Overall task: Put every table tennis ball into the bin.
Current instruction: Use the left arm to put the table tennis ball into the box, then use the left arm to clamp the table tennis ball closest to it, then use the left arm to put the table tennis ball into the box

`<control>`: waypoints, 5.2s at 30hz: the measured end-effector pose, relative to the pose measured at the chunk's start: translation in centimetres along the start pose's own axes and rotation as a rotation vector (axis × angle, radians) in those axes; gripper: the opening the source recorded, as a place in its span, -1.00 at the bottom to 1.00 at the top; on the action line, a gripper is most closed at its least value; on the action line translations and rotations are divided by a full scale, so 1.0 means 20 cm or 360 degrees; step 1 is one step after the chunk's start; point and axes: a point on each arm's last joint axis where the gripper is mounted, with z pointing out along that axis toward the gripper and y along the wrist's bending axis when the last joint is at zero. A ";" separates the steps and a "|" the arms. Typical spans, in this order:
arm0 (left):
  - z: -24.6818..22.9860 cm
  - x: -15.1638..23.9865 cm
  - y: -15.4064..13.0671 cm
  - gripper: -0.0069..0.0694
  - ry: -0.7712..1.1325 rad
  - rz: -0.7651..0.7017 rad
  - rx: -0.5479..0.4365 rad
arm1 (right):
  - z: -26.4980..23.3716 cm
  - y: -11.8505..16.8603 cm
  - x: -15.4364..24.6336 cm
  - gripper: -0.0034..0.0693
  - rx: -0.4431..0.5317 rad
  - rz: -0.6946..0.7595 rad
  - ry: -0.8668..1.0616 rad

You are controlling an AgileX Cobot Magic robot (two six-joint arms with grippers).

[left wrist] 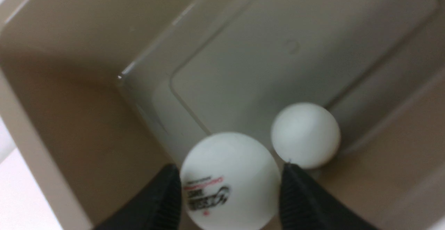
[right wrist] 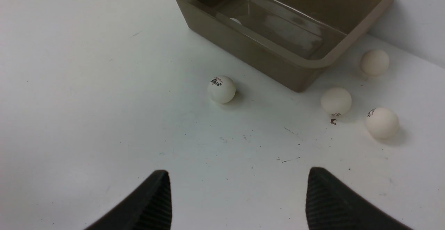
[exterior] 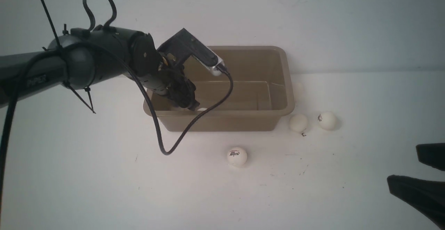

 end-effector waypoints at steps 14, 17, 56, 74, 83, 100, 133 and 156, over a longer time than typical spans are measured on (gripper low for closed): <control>-0.61 -0.10 -0.12 0.36 -0.0064 -0.0361 0.0485 | 0.00 0.00 0.00 0.39 -0.0001 0.0003 -0.0004; -0.62 -0.08 -0.16 0.33 0.0008 -0.0355 0.0601 | 0.00 0.00 0.00 0.39 -0.0001 0.0003 -0.0004; 0.08 -0.03 -0.47 0.32 0.0214 -0.0324 0.0659 | 0.00 0.00 0.00 0.39 0.0010 -0.0018 -0.0011; 0.19 -0.01 -0.52 0.32 0.0191 -0.0326 0.0619 | 0.00 -0.01 0.00 0.39 0.0019 -0.0040 -0.0015; 0.19 -0.02 -0.56 0.32 0.0171 -0.0254 0.0598 | 0.00 -0.01 0.00 0.39 0.0020 -0.0045 -0.0016; 0.20 0.00 -0.55 0.32 0.0236 -0.0204 0.0554 | 0.00 -0.01 0.00 0.39 0.0020 -0.0045 -0.0015; -0.20 -0.16 -0.66 0.10 -0.0038 0.0295 0.0755 | 0.00 -0.01 -0.01 0.39 0.0030 -0.0074 -0.0023; -0.08 -0.03 0.19 0.47 -0.0364 -0.0195 0.0009 | 0.00 0.00 0.00 0.39 0.0006 -0.0073 -0.0006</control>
